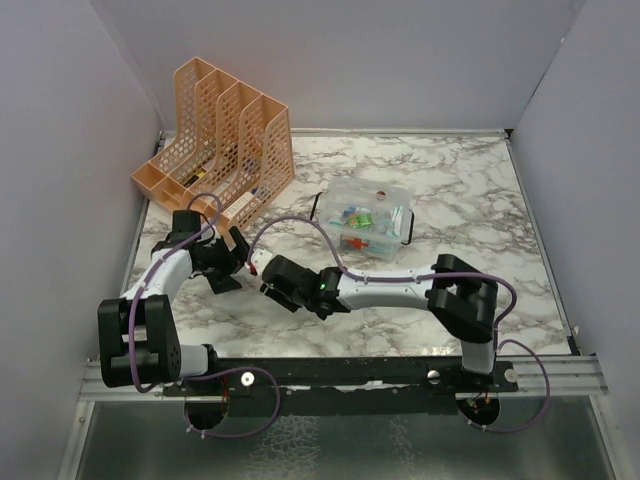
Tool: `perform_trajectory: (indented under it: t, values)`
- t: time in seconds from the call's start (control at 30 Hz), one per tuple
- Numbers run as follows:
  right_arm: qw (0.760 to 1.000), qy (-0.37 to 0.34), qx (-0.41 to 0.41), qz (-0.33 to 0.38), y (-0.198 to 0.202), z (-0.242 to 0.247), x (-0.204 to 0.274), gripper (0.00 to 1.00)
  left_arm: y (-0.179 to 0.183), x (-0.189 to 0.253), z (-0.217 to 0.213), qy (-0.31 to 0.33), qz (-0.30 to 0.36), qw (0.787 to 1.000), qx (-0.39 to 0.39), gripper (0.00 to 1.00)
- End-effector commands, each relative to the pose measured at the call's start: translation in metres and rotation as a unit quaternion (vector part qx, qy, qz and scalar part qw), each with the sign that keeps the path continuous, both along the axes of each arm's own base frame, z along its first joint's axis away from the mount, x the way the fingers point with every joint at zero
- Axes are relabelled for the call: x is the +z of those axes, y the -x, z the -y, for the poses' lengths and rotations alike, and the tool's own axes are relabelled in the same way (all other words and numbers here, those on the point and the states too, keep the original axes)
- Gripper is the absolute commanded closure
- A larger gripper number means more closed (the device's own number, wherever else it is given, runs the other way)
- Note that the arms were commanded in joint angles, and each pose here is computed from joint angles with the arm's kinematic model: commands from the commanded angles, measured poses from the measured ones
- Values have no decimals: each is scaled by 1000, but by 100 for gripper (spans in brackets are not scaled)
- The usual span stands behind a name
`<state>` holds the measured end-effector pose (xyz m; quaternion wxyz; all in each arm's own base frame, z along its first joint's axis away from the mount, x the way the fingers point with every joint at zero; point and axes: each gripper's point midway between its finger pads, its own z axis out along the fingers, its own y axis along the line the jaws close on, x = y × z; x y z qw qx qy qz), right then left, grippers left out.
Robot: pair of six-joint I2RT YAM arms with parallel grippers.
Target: Organize the medicine kit
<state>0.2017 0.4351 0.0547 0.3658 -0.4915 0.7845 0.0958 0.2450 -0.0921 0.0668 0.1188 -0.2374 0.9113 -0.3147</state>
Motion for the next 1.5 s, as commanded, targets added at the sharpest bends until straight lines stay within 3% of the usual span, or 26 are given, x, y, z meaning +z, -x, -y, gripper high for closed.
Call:
perform_trajectory:
  t: [0.0, 0.17, 0.27, 0.4, 0.43, 0.5, 0.97, 1.1, 1.2, 1.47]
  values:
    - [999, -38, 11, -19, 8, -6, 21, 66, 2, 5, 8, 24, 23, 999, -30, 1]
    - [999, -41, 9, -28, 9, -3, 16, 66, 5, -1, 7, 20, 16, 999, -29, 1]
    - [999, -32, -7, -30, 6, 0, 11, 61, 2, -7, -8, -25, 7, 1000, 12, 1]
    - [999, -17, -36, -34, 0, 8, 4, 30, -4, -6, -24, -70, 12, 996, 62, 3]
    - [999, -14, -40, -33, -1, 9, 3, 15, -5, -4, -26, -74, 15, 995, 67, 3]
    - [998, -8, -42, -35, -3, 10, -1, 9, -6, -2, -28, -78, 20, 994, 70, 4]
    - [999, 30, -20, -37, -11, 8, -30, 20, -7, -4, -22, -61, 8, 996, 60, 4]
    - [999, 41, -8, -32, -11, 10, -38, 37, -8, -1, -15, -40, 10, 998, 42, 4]
    - [999, 31, -2, -30, -10, 7, -29, 44, -8, 0, -8, -18, 11, 999, 24, 3]
    - [998, -38, 7, -48, -12, -3, 14, 48, -3, -2, 6, 26, 21, 999, 1, 1]
